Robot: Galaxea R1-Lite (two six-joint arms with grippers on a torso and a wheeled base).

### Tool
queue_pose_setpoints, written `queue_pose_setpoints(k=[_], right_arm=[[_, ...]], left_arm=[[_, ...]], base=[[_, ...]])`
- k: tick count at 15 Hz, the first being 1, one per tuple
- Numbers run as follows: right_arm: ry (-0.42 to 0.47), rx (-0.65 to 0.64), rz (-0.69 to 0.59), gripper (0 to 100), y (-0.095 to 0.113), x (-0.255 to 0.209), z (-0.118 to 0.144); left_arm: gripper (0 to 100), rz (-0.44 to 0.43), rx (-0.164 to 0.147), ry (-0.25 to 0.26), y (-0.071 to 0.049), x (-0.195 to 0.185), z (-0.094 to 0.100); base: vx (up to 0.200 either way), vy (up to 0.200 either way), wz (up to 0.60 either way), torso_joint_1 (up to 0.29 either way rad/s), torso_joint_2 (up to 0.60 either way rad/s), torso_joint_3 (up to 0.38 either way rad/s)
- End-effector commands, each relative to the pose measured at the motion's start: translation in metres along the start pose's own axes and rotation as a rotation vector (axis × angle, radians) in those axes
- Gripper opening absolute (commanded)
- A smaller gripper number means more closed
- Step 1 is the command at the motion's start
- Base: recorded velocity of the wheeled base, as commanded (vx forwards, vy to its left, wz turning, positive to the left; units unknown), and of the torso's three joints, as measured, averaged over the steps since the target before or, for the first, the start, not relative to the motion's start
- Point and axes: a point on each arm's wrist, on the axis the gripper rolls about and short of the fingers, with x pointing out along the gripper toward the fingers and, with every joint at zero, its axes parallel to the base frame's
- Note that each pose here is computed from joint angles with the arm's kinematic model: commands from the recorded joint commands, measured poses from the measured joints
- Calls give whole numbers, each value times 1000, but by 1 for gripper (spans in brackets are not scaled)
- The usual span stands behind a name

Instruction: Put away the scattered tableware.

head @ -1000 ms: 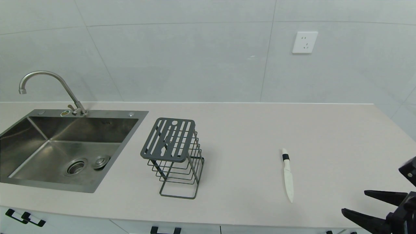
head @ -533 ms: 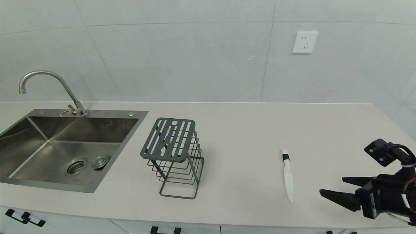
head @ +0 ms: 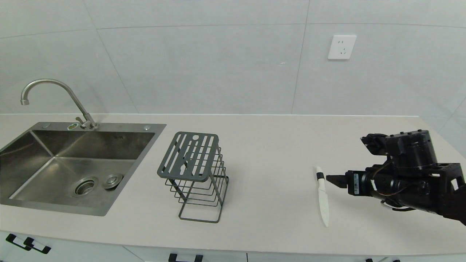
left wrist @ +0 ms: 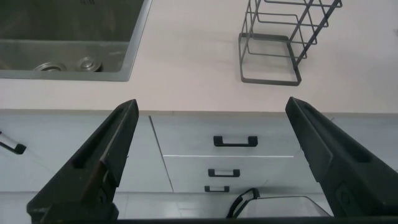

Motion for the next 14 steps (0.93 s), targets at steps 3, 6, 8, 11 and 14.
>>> queue_pose_setpoints(k=[3,6,8,11,14], right_arm=[[70,-1,-28,100,11,36,-10],[92,55,-91,100,13,54,-17],[110,61,-102,100,14,61,-22],[139,53,-114,100,13,73,-30],[128,33,-149,100,20,90,-30]], left_arm=[[100,0,1,-1,0,0,0],[100,0,1,-1,0,0,0],[100,0,1,-1,0,0,0],[100,0,1,-1,0,0,0],[100,0,2,-1,0,0,0]], base=[[0,0,0,0,0,0],[0,0,0,0,0,0],[0,0,0,0,0,0],[0,0,0,0,0,0],[0,0,0,0,0,0]])
